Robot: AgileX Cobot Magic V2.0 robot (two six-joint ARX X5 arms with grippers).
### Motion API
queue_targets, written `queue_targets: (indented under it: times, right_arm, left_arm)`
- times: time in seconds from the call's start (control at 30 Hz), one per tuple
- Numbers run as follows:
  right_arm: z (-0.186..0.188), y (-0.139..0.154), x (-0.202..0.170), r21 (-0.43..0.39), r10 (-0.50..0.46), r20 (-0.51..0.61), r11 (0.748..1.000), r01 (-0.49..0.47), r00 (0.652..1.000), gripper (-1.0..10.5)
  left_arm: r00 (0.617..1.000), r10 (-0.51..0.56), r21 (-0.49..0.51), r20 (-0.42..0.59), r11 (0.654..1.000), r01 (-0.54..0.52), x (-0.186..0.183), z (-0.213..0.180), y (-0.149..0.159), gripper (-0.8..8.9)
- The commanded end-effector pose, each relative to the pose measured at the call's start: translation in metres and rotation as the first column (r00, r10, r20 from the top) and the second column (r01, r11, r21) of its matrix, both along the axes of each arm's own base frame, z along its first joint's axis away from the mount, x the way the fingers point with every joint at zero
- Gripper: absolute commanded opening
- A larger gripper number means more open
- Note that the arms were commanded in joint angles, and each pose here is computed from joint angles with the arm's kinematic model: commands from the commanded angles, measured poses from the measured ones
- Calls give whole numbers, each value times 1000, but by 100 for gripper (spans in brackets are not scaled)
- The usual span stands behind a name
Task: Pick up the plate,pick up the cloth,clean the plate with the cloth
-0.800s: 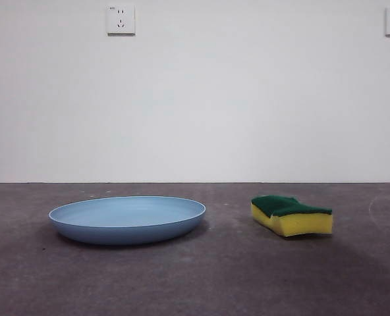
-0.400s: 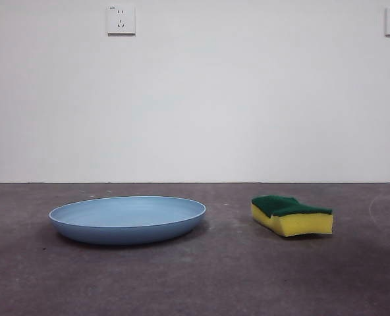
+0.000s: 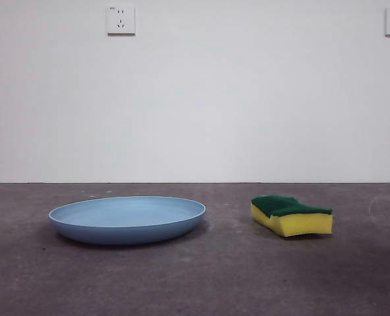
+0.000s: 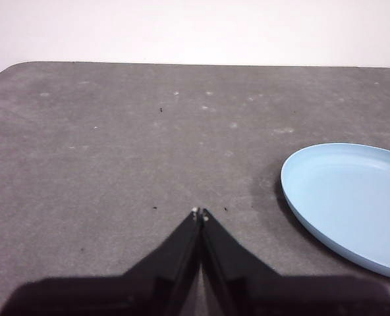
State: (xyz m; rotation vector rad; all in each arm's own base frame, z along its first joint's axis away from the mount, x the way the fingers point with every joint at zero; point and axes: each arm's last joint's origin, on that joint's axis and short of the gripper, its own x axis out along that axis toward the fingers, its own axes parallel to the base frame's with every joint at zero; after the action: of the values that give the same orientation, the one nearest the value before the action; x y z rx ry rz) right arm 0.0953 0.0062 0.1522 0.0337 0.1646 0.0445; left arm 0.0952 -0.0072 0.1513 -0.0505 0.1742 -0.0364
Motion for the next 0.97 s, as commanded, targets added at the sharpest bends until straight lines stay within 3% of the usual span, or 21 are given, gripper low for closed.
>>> queue_targets:
  times: [0.03,0.13,0.97]
  right_arm:
    - [-4,1,0,21,33,-12,999,-33,999,1]
    - [-4,2,0,45,71,-13,997,-70,997,1]
    - [-4,2,0,43,65,-13,997,-64,998,1]
  left_arm:
    - [1000,2,11,-9,1000,-1,0,-4,0,-3]
    - [1000,2,11,-9,1000,-2,0,-4,0,-3]
    - [1000,2,11,-9,1000,-2,0,-4,0,-3]
